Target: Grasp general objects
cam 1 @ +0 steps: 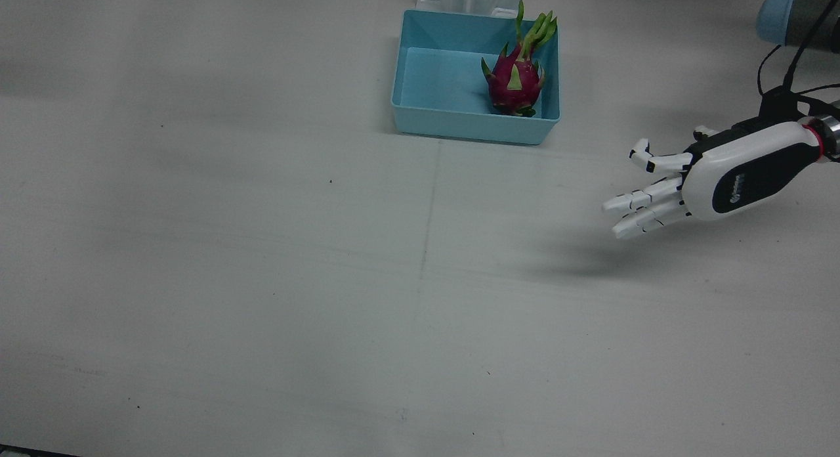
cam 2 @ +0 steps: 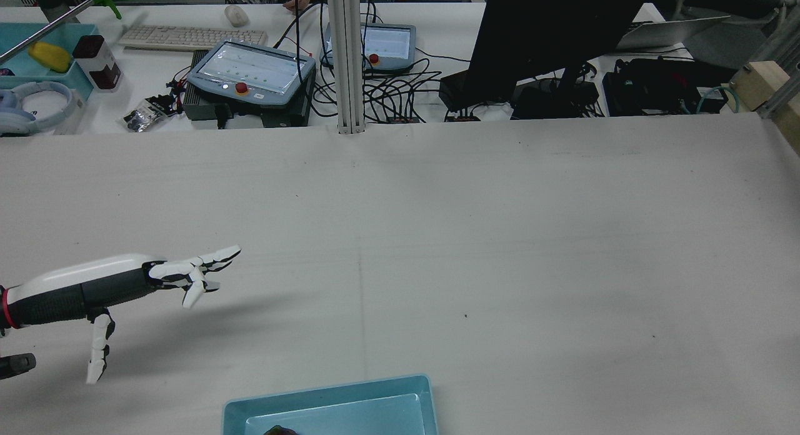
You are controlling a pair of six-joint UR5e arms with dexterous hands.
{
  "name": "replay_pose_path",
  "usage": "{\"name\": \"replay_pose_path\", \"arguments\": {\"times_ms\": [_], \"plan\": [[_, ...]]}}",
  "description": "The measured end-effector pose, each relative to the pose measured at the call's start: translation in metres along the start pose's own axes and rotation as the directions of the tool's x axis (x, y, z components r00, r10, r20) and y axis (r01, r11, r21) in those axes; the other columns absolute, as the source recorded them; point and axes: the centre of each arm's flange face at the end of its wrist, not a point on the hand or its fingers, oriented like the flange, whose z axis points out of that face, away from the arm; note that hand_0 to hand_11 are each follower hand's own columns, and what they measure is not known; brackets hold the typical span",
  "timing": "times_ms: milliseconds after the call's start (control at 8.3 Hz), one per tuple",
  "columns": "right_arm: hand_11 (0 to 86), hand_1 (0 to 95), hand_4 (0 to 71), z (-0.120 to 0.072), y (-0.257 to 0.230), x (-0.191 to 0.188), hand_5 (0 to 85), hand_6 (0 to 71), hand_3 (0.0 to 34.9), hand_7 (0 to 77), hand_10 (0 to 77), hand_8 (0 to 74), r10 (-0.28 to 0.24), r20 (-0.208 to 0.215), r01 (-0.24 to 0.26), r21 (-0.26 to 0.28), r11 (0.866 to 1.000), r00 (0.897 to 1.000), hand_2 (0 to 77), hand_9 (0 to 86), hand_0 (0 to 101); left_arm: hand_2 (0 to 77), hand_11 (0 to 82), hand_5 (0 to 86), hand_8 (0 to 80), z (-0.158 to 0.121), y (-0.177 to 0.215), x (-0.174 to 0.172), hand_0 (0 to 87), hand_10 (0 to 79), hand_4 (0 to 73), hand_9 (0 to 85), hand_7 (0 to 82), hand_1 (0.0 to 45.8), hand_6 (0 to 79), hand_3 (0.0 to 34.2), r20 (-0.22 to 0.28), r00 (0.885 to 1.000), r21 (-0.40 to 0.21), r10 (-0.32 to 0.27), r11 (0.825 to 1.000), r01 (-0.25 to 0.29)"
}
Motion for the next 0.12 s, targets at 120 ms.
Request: {"name": "replay_pose_path", "arguments": {"times_ms": [120], "plan": [[0.5,94.9,0.0,0.0,0.0,0.0,0.0,0.0,0.0,0.0,0.0,0.0,0.0,0.0,0.0,0.0,1.0,1.0,77.4,0.5,0,1.1,6.5,69.8,12.0,-0.0316,-0.0374,0.0362,80.5,21.8,0.0,0.5,13.6,0.0,0.0,29.8,-0.044,0.998,0.109,0.046,0.993,-0.041]]}}
